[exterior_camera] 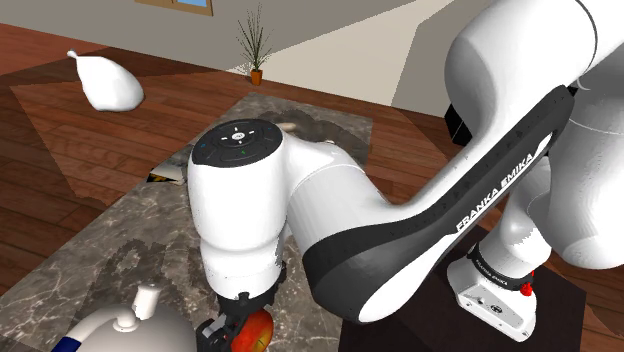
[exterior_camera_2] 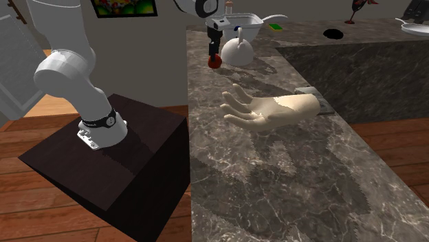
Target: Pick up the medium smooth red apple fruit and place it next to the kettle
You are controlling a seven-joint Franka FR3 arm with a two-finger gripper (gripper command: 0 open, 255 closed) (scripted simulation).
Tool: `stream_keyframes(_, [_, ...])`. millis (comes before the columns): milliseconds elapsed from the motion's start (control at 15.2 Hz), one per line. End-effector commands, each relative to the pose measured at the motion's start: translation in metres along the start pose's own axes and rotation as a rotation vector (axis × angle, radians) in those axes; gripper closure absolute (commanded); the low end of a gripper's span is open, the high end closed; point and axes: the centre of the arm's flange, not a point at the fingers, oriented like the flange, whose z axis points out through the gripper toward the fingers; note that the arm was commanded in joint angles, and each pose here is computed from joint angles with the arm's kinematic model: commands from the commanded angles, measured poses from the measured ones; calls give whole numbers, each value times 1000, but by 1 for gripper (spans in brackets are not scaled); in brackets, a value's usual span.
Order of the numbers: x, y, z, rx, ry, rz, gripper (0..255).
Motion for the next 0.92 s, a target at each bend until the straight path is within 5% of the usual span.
stream_keyframes(0, [0,0,0,0,0,0,0])
stream_keyframes(330, [0,0,-50,0,0,0,0])
stream_keyframes(858, [0,0,-50,0,0,0,0])
